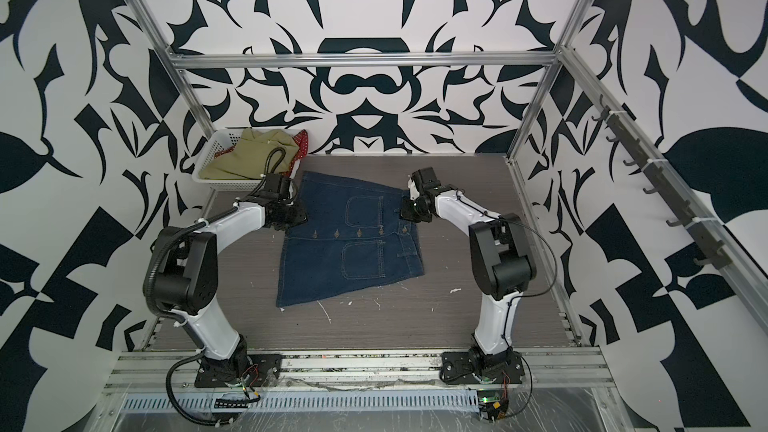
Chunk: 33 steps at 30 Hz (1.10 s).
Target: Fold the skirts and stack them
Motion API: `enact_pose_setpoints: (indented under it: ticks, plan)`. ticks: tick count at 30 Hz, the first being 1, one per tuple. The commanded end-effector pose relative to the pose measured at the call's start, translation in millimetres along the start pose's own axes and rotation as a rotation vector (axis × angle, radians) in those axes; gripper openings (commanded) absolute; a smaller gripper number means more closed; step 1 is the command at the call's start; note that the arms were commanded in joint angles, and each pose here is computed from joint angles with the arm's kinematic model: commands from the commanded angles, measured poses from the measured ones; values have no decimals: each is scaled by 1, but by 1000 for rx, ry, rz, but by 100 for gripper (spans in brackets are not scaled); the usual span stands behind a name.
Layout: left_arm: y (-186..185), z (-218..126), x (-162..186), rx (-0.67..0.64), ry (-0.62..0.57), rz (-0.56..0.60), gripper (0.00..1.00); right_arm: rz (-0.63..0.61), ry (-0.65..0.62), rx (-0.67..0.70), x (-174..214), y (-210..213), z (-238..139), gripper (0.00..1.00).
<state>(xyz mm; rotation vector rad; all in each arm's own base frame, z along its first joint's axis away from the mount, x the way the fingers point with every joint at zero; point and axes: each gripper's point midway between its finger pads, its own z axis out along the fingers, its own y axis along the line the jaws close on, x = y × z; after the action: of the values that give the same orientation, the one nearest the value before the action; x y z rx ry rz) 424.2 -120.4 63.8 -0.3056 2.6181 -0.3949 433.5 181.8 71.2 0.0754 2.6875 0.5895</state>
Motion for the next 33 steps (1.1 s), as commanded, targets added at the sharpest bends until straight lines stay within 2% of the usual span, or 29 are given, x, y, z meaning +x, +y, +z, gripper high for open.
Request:
enact_pose_setpoints:
  ticks: [1,11,14,20,22,26,28,31,33]
  plan:
    - [-4,20,7,25,39,-2,50,26,-70,6,-27,2,5,7]
    - [-15,68,41,26,145,-6,39,158,-33,71,-19,-40,46,6]
    - [-21,75,43,32,152,-5,38,227,-54,110,-25,-64,43,6]
    - [-47,89,21,83,122,14,37,313,-119,163,-49,-108,21,5]
    - [-52,91,12,87,111,21,30,329,-131,166,-55,-118,14,6]
    - [-51,86,2,60,78,25,31,320,-162,140,-68,-121,-1,6]
    - [-47,79,-1,44,62,27,31,299,-169,124,-74,-115,-9,11]
    - [-42,54,-10,16,19,27,42,273,-174,28,-80,-91,-26,21]
    - [-44,31,-13,20,-12,31,43,255,-191,-27,-80,-72,-44,23]
